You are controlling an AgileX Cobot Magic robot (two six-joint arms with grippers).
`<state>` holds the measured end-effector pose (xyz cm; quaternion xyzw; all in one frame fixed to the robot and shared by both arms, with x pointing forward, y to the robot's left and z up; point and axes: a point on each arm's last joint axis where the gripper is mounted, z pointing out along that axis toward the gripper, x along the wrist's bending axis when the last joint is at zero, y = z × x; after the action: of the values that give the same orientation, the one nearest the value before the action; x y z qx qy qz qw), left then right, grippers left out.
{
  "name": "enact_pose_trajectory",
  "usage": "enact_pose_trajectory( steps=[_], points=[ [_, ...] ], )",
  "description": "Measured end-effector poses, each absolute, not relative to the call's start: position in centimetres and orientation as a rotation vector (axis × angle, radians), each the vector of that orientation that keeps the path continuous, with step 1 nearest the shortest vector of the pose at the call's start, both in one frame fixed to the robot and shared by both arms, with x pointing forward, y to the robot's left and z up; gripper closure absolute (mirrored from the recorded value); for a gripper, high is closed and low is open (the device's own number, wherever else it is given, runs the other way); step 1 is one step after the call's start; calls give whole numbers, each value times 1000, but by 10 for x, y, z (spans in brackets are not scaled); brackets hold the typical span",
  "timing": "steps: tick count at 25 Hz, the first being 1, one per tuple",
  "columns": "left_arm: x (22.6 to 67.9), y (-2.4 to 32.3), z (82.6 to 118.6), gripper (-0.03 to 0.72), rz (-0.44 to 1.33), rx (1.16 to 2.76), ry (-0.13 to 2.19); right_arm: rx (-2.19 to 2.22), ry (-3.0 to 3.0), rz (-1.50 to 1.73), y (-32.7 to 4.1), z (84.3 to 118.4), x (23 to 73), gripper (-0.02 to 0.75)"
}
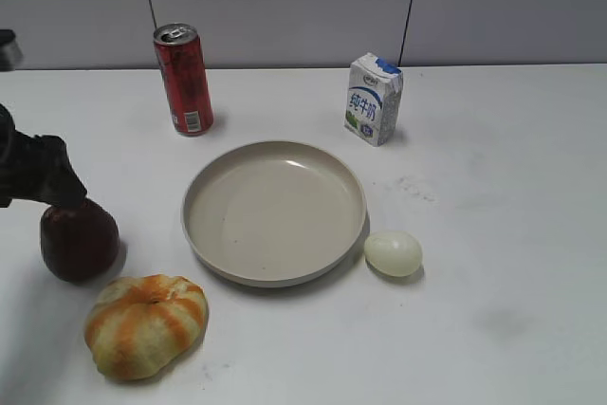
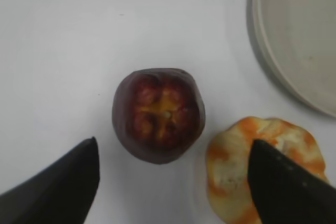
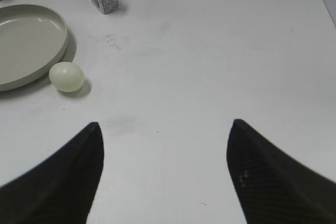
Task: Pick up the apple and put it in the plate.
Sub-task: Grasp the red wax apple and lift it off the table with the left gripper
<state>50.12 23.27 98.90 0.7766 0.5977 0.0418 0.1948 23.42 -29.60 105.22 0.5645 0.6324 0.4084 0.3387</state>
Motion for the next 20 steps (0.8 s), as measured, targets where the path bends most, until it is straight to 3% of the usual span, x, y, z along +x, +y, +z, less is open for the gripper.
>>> enact_pose_trajectory(
  steps=[7, 11, 13, 20],
  points=[
    [522, 230, 950, 29, 109, 2197, 1728, 1470, 1647, 1064, -296, 1052, 234, 153],
    [524, 230, 937, 90, 72, 2218, 1753, 1470, 1647, 1064, -296, 1052, 234, 153],
    [524, 230, 937, 132, 70, 2220, 1752, 1470, 1647, 1064, -296, 1052, 234, 153],
    [535, 221, 967, 132, -51, 2260, 1723, 1470, 1647, 1064, -296, 1052, 234, 153]
  ],
)
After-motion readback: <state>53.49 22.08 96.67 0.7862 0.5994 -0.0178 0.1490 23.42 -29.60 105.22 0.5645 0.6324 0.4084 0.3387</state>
